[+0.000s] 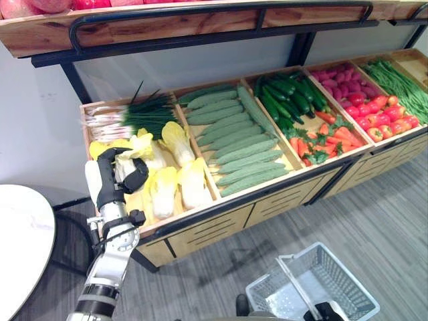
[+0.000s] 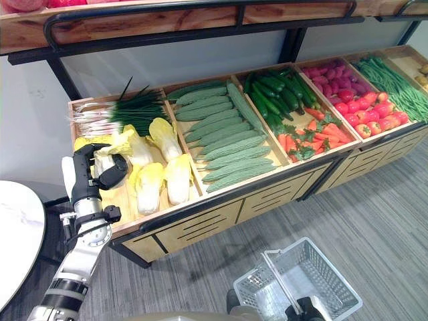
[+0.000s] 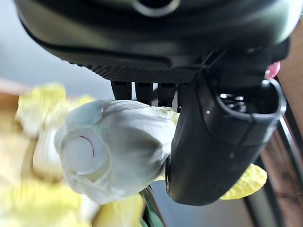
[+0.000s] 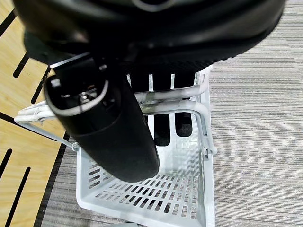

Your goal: Get the vegetables into the basket

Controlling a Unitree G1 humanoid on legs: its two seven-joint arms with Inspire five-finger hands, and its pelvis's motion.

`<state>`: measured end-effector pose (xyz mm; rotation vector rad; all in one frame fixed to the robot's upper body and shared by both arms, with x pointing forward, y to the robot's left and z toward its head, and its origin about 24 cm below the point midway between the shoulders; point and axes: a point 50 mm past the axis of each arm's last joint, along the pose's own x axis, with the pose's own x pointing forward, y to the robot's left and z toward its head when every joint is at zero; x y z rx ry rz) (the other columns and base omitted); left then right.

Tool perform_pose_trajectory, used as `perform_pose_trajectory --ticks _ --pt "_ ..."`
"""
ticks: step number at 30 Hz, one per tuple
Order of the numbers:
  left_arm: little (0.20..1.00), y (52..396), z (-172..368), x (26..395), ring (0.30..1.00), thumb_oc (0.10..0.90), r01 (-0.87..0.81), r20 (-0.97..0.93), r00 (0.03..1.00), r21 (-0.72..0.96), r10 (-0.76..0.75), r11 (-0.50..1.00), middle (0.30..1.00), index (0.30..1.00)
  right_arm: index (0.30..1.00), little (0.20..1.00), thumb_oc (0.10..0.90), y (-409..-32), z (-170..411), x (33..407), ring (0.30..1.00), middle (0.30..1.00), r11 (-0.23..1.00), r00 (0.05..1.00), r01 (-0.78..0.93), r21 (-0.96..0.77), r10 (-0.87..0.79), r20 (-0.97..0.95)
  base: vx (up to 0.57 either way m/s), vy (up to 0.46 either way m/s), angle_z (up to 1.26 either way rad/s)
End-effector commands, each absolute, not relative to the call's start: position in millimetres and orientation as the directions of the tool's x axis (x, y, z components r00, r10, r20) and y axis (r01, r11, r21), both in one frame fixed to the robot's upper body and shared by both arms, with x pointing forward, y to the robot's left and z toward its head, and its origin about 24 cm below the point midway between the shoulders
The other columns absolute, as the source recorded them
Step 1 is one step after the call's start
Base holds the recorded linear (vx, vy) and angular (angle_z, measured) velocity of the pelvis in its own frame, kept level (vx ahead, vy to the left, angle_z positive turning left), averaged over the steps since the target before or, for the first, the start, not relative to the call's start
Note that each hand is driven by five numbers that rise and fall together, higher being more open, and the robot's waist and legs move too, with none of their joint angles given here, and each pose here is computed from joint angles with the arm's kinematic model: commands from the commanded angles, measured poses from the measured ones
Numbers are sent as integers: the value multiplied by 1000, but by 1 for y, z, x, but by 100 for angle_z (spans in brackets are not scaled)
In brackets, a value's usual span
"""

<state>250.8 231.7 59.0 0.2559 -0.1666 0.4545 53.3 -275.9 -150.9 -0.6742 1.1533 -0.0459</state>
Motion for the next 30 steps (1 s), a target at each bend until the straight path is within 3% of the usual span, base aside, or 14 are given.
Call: perform_pose_trajectory --ticks 1,3,6,18,24,30 --pt "300 221 122 265 300 400 -239 446 855 -117 266 964 300 300 300 300 400 -287 -144 71 300 300 792 478 -273 -546 -381 -791 -11 29 5" --pt "300 213 109 262 300 400 -58 377 912 -266 159 962 300 300 300 300 400 -285 -144 72 300 300 799 480 -290 -527 -355 -802 -8 39 0" --pt "300 199 110 261 300 400 107 390 921 -249 -1 963 300 300 300 300 400 -282 -145 73 300 300 799 479 -321 -509 -327 -815 0 24 -1" --pt "300 175 135 264 300 400 338 495 842 -178 -213 924 300 300 300 300 400 -283 -144 75 300 300 826 480 -265 -497 -334 -811 1 68 -5" --pt "300 174 146 264 300 400 373 531 808 -127 -255 919 300 300 300 300 400 -281 -147 66 300 300 850 445 -227 -476 -344 -827 -89 123 -30" --pt "300 180 157 261 300 400 367 556 783 -51 -279 929 300 300 300 300 400 -277 -151 61 300 300 848 426 -248 -469 -339 -839 -174 79 -107"
